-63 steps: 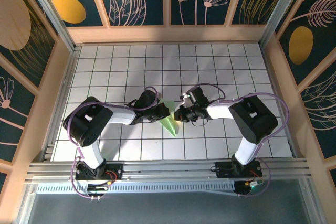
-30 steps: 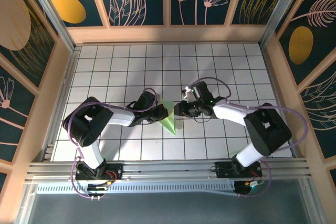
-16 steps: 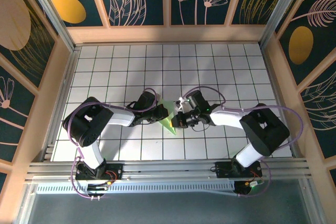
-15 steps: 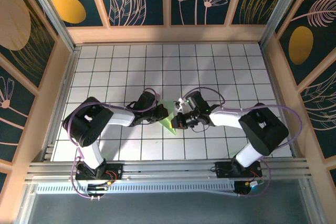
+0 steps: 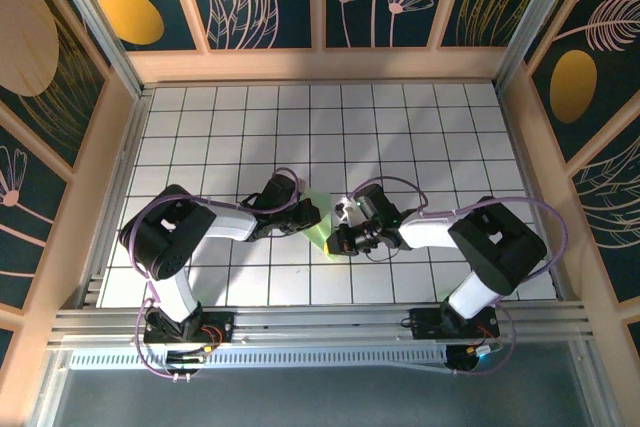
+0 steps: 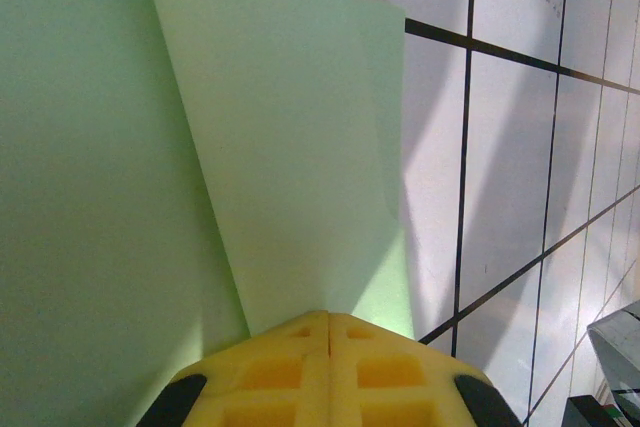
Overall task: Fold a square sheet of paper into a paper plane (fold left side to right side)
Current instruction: Fourth fold the wing at the center of the table.
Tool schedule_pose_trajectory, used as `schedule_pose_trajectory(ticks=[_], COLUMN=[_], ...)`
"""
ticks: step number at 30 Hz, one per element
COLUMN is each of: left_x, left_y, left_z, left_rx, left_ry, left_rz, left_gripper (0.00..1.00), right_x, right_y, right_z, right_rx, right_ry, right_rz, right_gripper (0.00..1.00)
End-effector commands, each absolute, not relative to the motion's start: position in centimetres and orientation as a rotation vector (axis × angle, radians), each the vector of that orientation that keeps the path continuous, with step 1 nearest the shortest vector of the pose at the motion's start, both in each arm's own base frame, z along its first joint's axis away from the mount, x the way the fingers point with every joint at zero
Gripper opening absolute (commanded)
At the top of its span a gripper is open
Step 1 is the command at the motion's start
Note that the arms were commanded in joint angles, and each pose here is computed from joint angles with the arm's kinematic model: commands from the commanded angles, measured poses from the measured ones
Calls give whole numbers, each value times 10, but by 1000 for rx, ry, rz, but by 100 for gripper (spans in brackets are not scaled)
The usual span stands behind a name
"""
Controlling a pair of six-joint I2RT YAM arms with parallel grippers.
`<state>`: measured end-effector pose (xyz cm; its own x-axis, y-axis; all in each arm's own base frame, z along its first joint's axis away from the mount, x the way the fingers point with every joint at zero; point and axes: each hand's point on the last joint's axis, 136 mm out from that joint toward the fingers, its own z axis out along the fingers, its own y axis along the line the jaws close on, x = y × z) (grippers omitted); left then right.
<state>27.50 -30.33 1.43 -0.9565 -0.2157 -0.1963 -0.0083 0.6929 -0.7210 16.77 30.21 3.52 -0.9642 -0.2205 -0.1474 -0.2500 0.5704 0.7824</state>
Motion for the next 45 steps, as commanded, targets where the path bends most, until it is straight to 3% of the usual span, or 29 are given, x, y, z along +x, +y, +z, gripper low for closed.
schedule_pose_trajectory(ticks=[1, 45], left_x=[260, 261], left_y=[-285, -284], left_z=[-14, -14], left_rx=[-233, -232], left_ry=[2742, 2742], left_rz=[-996, -985], left_gripper=[0, 0], right_x=[163, 154], right_y=[302, 285], right_z=[27, 6], right_rx=[-406, -391], right_ry=[2776, 2875], right_rz=[1376, 1211], right_gripper=[0, 0])
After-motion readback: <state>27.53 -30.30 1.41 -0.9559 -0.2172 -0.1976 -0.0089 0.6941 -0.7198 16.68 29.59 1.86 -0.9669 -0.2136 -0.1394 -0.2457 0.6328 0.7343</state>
